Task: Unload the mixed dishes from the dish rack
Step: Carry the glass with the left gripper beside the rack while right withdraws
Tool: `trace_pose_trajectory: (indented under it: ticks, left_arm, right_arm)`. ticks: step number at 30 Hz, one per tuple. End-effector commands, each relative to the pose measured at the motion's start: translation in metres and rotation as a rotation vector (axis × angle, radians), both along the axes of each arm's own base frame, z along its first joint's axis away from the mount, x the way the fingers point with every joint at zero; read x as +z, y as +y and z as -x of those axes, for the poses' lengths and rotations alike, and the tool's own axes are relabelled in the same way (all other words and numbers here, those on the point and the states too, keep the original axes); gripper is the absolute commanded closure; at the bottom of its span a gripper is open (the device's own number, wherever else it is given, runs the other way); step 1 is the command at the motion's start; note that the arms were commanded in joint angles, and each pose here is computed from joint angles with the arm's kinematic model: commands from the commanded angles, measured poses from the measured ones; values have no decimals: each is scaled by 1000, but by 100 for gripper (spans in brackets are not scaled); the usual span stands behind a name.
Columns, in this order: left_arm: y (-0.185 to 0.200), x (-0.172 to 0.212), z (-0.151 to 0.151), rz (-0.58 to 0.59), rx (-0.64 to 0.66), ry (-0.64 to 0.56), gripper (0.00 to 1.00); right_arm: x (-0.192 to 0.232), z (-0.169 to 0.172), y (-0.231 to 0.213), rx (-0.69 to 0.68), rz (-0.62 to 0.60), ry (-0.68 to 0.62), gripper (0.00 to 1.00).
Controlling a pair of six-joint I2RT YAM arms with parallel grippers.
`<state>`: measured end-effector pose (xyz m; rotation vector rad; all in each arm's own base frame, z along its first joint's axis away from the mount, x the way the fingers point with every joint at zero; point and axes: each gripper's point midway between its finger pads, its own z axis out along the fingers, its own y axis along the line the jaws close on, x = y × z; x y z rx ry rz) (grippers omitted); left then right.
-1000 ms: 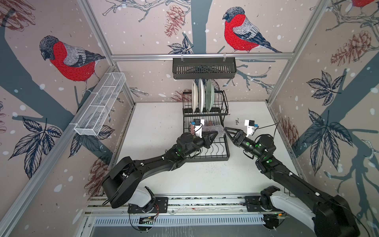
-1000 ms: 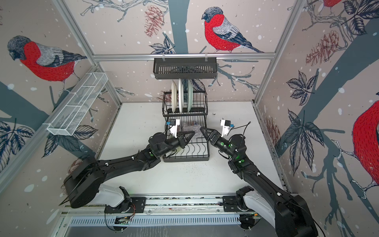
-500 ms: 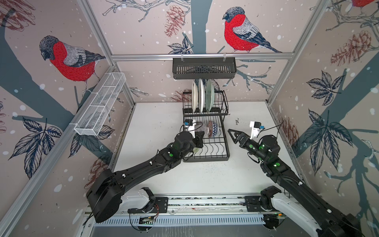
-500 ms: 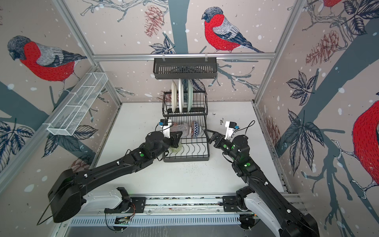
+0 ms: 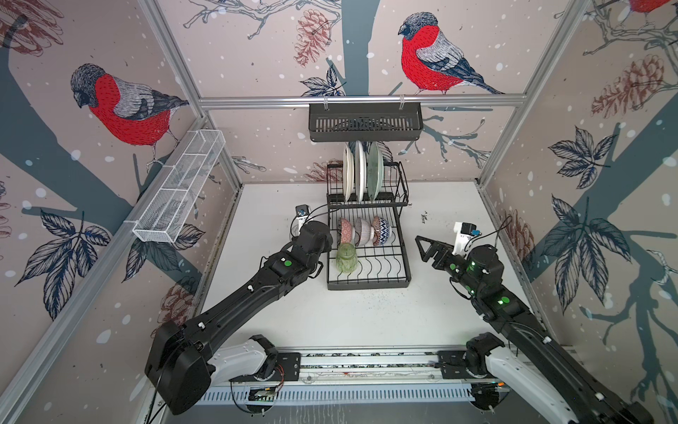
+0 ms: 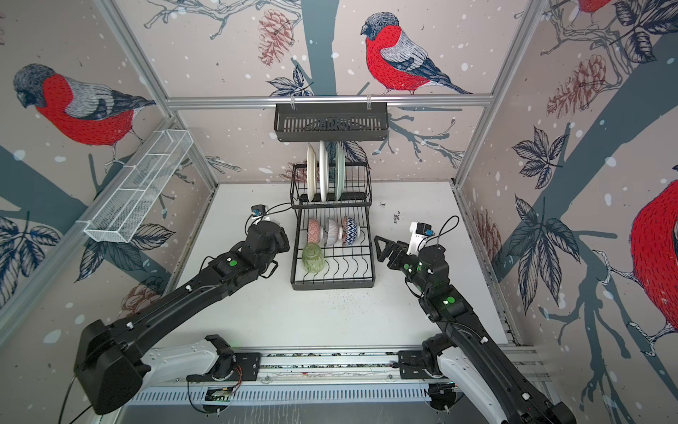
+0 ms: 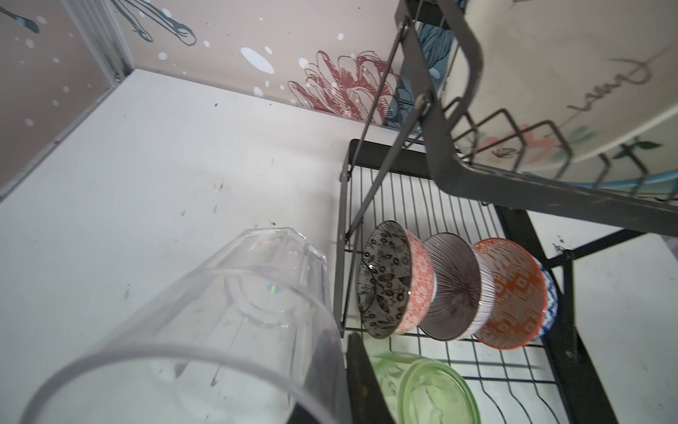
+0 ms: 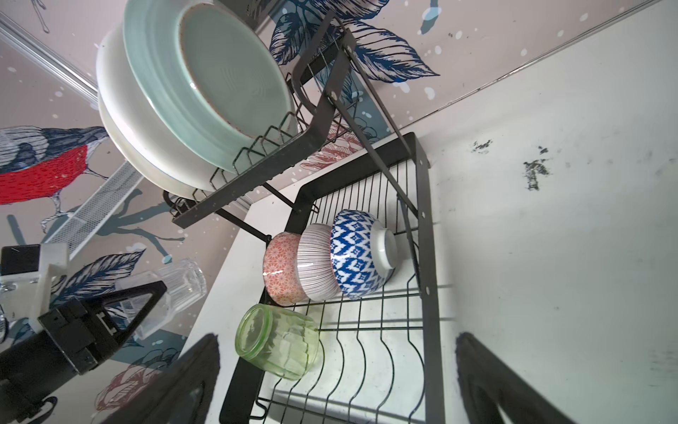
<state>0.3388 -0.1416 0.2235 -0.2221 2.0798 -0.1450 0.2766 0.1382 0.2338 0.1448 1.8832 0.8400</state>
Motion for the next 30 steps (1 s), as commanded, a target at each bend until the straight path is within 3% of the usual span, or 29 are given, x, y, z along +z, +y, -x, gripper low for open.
trace_pose_trajectory:
  ticks: [1, 10, 21, 30]
  left_arm:
    - [30, -2, -10, -90, 95, 24, 100]
    - [69, -8, -53, -71, 175, 60, 100]
    - [110, -63, -106, -69, 275, 239, 100]
    - [115, -84, -140, -78, 252, 322, 100]
  right_arm:
    - [0, -1, -8, -28, 70, -21, 1]
    - [-5, 8, -13, -22, 116, -35, 1]
    - [-26, 15, -17, -23, 138, 5, 1]
    - [-33, 19, -15, 0, 142, 18, 1]
